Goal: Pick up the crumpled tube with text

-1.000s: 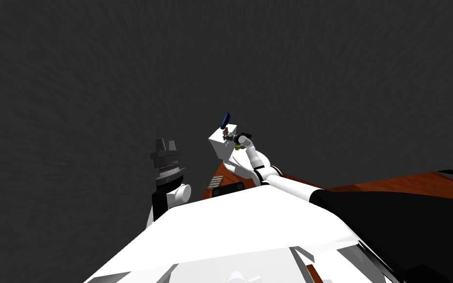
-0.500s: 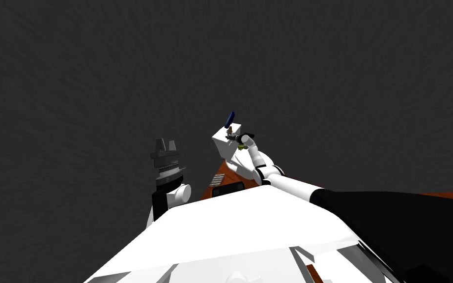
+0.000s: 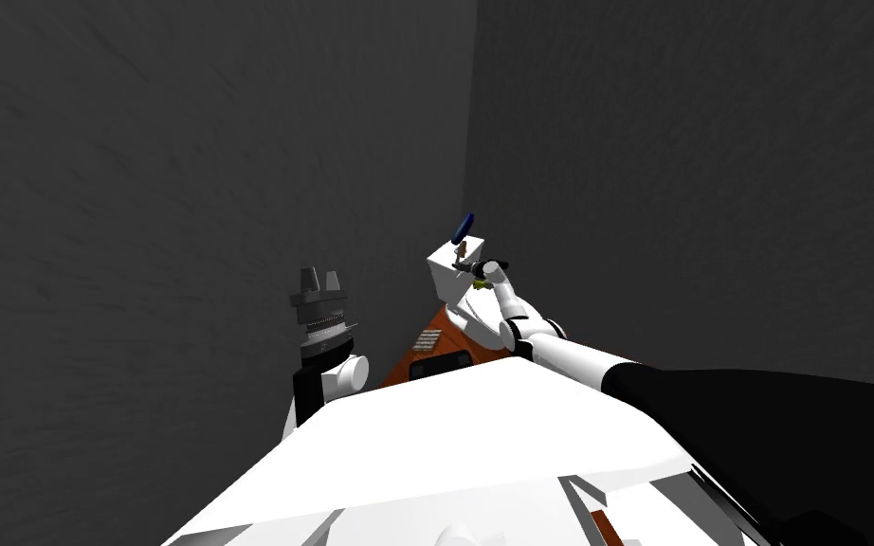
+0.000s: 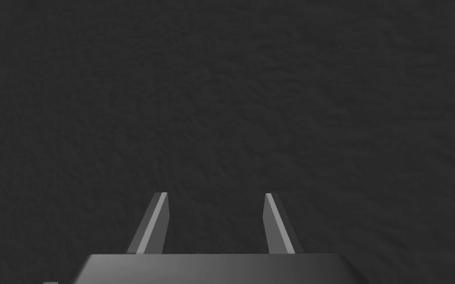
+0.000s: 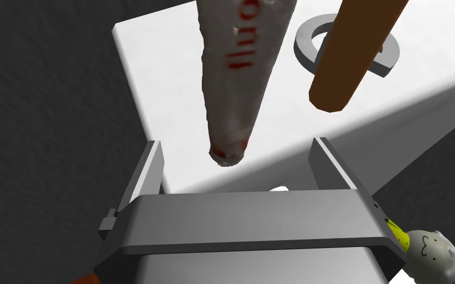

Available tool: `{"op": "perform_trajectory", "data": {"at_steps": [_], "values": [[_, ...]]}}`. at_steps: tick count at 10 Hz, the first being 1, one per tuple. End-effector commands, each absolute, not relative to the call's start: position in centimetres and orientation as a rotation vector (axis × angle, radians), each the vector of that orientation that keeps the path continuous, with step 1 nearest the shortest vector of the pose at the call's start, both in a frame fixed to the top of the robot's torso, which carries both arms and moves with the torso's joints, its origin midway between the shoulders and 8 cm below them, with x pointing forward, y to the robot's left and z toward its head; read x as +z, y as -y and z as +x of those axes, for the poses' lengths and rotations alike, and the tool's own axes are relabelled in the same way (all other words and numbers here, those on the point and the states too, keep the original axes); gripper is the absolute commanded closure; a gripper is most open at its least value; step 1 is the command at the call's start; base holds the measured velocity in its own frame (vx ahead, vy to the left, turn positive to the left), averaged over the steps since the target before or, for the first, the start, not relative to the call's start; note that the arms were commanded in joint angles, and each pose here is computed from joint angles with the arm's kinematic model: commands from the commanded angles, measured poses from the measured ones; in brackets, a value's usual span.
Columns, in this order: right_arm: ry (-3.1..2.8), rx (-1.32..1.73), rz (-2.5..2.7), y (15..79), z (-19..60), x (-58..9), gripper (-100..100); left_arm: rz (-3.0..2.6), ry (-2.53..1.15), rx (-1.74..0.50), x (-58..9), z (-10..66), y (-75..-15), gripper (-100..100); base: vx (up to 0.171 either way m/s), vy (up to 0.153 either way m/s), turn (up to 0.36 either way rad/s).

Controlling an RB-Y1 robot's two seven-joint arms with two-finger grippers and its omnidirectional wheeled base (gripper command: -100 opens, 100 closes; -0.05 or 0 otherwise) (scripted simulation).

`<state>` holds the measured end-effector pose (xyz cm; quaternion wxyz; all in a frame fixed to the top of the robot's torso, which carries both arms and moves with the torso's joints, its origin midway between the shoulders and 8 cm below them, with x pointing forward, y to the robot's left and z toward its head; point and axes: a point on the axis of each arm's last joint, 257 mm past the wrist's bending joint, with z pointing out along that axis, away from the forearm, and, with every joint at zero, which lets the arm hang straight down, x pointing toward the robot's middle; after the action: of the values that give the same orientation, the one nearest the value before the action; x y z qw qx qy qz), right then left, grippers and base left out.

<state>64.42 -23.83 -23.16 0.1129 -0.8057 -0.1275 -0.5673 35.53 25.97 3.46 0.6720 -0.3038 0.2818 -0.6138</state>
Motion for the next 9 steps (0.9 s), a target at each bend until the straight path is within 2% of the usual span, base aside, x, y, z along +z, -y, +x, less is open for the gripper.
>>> {"op": "perform_trajectory", "data": {"at_steps": [1, 4, 5, 7, 9], "values": [[0.359, -1.680, -2.378, 26.5, 64.1, -23.4, -100, -0.684, -0.635, -1.382, 3.5, 35.5, -26.0, 0, -0.021, 0.027, -0.038], [0.244, -1.688, -2.457, 35.2, 62.8, -25.0, -100, -0.684, -0.635, -1.382, 3.5, 35.5, -26.0, 0, -0.057, 0.058, 0.344], [0.221, -1.741, -2.451, 36.9, 63.0, -23.0, -100, -0.684, -0.635, -1.382, 3.5, 35.5, -26.0, 0, -0.058, 0.064, 0.316], [0.199, -1.720, -2.471, 38.6, 62.5, -24.3, -100, -0.684, -0.635, -1.382, 3.5, 35.5, -26.0, 0, -0.016, 0.018, -0.002], [0.114, -1.753, -2.504, 44.4, 61.1, -24.0, -100, -0.684, -0.635, -1.382, 3.5, 35.5, -26.0, 0, -0.035, 0.057, 0.322]]}}
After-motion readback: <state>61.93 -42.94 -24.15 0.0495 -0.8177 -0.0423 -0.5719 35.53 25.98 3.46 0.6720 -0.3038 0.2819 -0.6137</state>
